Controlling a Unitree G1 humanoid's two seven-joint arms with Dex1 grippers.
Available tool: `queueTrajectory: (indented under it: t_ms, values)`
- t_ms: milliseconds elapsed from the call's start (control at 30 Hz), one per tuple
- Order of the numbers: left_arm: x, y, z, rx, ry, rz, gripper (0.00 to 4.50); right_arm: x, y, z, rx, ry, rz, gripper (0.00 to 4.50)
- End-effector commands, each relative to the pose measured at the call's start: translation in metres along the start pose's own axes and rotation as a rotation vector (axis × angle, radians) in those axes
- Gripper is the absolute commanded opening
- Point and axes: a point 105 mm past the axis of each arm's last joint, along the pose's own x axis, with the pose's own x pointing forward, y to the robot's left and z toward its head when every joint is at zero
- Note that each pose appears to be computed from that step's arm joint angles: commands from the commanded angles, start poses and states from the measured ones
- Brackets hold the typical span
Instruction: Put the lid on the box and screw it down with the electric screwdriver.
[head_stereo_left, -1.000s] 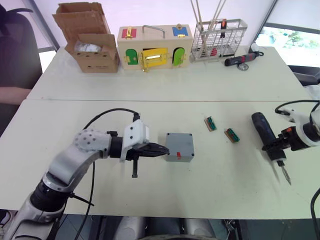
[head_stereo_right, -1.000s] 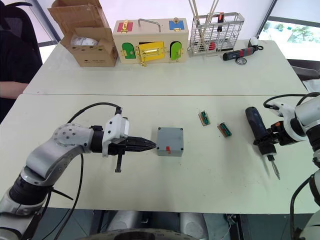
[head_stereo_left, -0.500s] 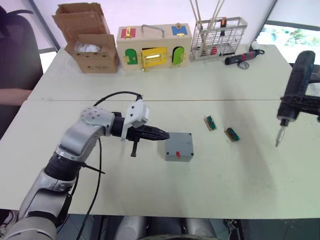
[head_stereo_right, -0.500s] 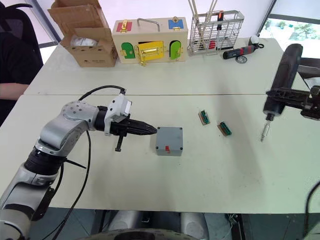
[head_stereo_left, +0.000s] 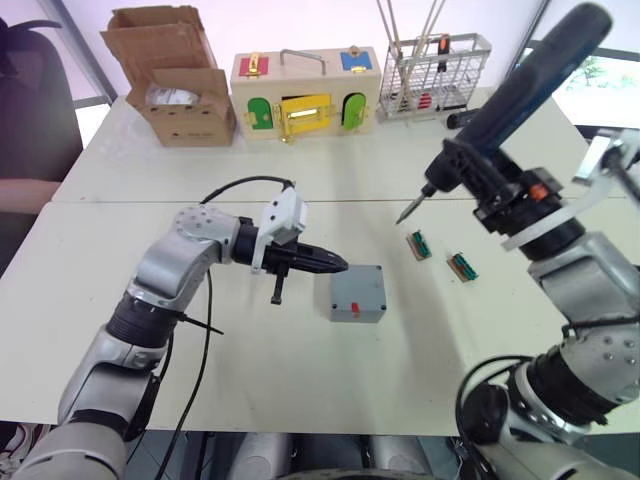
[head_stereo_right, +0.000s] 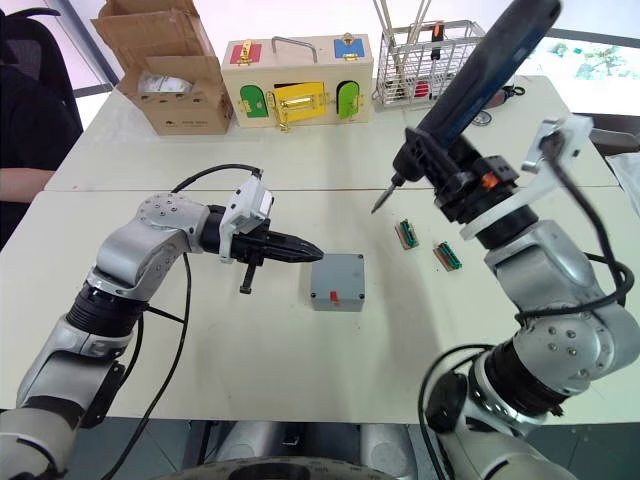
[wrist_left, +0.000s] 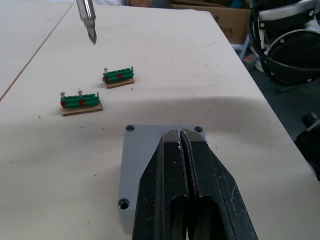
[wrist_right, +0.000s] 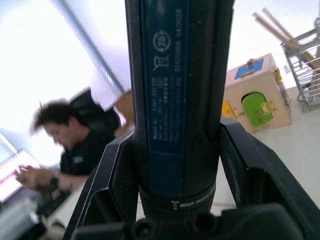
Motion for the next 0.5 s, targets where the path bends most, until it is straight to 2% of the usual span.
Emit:
queueTrajectory:
  t_ms: [33, 133, 500]
  values:
    - [0.012, -0.003, -0.012, -0.004, 0.025, -0.013, 0.0, 0.001, 0.02, 0.009, -0.107, -0.074, 0.065, 1.96]
    - [0.018, 0.002, -0.026, -0.019, 0.045, 0.005, 0.0, 0.002, 0.023, -0.004, -0.162, -0.042, 0.068, 1.96]
    - [0.021, 0.0, -0.04, -0.002, 0.094, -0.013, 0.0, 0.004, 0.032, -0.032, -0.217, 0.007, 0.09, 1.96]
